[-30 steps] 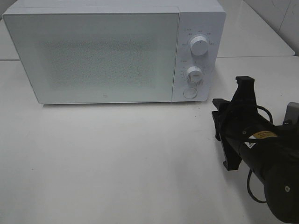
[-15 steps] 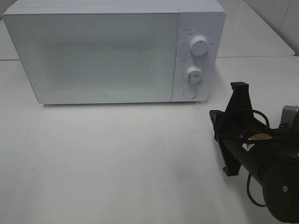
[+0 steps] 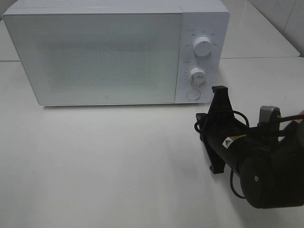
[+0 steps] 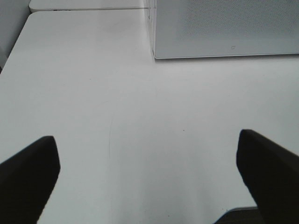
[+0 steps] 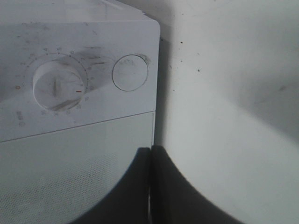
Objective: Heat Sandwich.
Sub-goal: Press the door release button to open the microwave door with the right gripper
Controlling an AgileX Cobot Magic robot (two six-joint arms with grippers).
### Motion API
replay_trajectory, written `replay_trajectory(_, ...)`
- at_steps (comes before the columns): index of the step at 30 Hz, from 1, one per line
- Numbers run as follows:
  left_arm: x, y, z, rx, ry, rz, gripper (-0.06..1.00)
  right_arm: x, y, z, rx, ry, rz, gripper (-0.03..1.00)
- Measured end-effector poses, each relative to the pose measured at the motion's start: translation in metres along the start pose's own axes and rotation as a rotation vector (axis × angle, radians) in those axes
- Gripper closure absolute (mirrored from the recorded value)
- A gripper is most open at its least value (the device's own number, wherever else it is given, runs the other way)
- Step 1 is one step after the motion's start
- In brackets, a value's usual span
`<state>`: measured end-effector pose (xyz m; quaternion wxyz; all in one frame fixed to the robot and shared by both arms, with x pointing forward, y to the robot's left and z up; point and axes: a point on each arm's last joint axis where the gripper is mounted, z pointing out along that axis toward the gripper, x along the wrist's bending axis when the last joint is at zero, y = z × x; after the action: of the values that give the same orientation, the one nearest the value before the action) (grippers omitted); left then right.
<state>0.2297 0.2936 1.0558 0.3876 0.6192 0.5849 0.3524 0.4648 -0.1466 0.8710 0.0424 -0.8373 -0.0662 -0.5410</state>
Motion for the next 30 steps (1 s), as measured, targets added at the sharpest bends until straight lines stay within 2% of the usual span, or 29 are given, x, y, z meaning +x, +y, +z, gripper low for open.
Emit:
replay_trajectory(10,0.000,0.000,0.000,0.000,0.000,0.000,-0.03,0.008,0.009,0.041,0.003,-0.040,0.020,0.96)
replay_trajectory(30,0.000,0.000,0.000,0.000,0.000,0.000,-0.03,0.021,0.022,0.094,-0.024,-0.050,0.061,0.96)
